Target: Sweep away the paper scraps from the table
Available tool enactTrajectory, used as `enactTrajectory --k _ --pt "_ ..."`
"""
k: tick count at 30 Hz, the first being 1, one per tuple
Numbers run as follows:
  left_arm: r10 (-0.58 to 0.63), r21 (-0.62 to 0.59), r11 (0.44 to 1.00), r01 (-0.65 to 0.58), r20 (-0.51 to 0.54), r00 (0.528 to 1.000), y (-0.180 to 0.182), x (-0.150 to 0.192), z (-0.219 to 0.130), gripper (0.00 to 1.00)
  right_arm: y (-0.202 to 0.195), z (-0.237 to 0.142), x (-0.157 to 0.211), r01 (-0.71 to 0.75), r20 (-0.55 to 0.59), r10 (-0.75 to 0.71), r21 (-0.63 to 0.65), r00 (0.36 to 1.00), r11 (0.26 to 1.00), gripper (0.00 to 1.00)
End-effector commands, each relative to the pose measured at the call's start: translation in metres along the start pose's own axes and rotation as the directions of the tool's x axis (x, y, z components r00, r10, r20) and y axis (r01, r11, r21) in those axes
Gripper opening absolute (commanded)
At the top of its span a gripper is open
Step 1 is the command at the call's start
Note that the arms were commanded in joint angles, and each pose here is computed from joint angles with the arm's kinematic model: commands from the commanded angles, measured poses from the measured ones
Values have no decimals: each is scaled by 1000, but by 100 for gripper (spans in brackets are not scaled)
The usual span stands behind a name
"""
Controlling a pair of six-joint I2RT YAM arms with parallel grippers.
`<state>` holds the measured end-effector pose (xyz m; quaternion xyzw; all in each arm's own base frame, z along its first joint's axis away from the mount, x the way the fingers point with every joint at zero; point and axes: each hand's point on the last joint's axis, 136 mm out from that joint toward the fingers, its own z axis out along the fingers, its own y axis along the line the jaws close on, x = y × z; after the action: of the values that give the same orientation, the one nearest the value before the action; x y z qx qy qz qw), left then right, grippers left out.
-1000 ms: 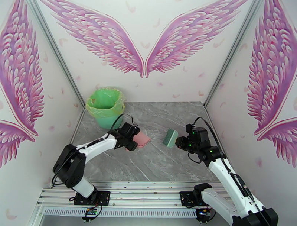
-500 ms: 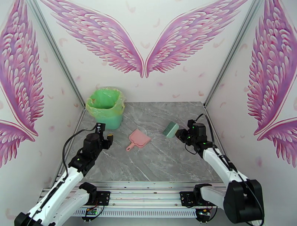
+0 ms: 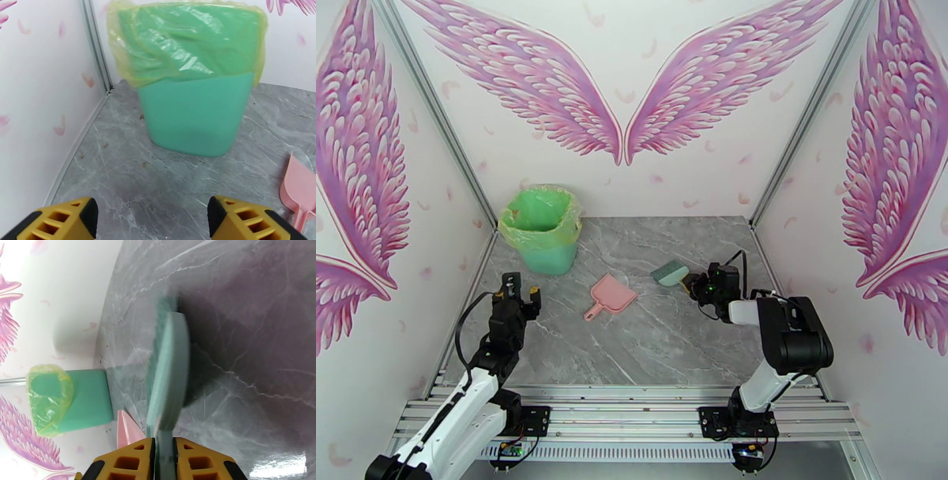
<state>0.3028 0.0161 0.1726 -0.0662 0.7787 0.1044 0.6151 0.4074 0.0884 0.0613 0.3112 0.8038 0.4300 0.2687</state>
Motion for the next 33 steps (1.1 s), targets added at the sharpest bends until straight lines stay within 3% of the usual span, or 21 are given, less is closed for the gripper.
enactTrajectory --k 1,4,13,19,25,29,30,31,33 --pt "-75 -6 997 77 145 987 10 -16 3 90 -21 -7 7 32 -4 -32 81 999 996 34" --pt "-93 -20 995 96 117 989 15 -9 15 99 -36 -15 10 66 -7 -66 169 998 983 40" --pt "-87 -2 996 87 73 994 5 5 50 99 -48 -47 8 197 -9 -207 342 978 919 59" --pt "-73 -5 997 74 56 996 2 9 65 99 -28 -88 -23 344 83 -428 468 900 814 63" --pt "-48 6 999 48 49 998 -2 15 79 99 -10 -138 -66 389 202 -646 654 737 649 66" --pt "-25 36 999 24 19 999 -10 21 90 99 -3 -157 -75 432 305 -769 685 562 587 67" --pt "-9 67 998 8 2 1000 -18 26 94 99 3 -160 -74 456 351 -791 670 501 586 78" --pt "16 94 995 -14 -17 1000 -25 33 100 99 10 -163 -73 481 387 -806 656 448 582 80" --pt "1 62 998 0 -16 1000 -19 33 101 99 15 -162 -65 543 422 -828 625 369 561 95"
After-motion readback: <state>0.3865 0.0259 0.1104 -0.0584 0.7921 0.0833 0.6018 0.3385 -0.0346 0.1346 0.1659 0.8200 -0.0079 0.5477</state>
